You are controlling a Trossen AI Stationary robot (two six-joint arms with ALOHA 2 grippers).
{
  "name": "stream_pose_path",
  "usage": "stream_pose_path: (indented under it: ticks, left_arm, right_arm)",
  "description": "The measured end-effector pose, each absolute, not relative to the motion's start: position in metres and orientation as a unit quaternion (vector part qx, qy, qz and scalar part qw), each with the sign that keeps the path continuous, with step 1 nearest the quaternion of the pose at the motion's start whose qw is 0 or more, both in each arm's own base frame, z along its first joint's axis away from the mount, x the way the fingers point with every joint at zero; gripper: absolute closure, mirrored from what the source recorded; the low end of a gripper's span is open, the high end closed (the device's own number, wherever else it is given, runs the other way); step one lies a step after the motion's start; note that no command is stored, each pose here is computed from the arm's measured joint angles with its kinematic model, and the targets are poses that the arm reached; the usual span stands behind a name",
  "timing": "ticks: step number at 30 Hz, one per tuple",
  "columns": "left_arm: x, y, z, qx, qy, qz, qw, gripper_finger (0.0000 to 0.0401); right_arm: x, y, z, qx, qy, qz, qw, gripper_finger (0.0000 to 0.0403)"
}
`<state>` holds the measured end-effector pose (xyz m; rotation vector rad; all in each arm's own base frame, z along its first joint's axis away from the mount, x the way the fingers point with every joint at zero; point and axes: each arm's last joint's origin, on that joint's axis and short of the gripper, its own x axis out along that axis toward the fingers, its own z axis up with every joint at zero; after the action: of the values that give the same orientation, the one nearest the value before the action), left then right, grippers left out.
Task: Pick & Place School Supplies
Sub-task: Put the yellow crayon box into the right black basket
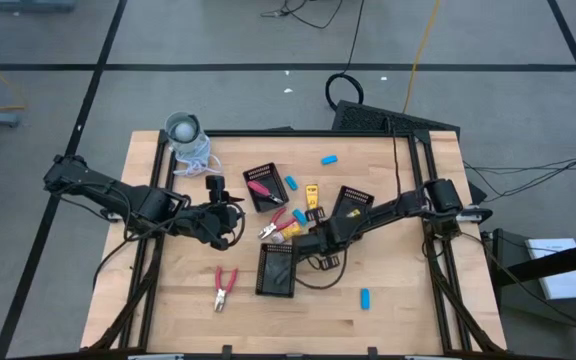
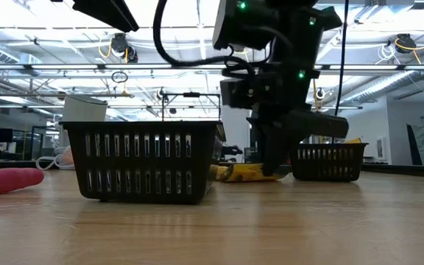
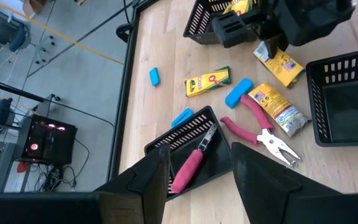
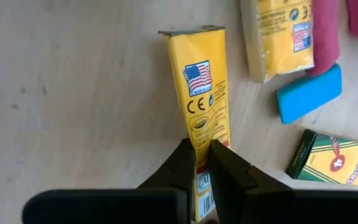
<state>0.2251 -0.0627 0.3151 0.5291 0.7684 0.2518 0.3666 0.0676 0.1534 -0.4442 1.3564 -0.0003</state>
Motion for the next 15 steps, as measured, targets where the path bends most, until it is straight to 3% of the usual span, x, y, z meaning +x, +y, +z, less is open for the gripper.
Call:
stream_pose_path:
  ticks: [8,15]
  left_arm:
    - [0.225,-0.063,0.315,0.255,0.371,0.121,0.885,0.0224]
    - [0.225,-0.063,0.315,0.251,0.371,0.122,0.886,0.0224]
  right_arm:
    - [0.365,0.065,0.181,-0.224,0.58,-0.033,0.782,0.038]
    - [0.367,0.05,0.201,-0.267,0.585,-0.07,0.763,0.038]
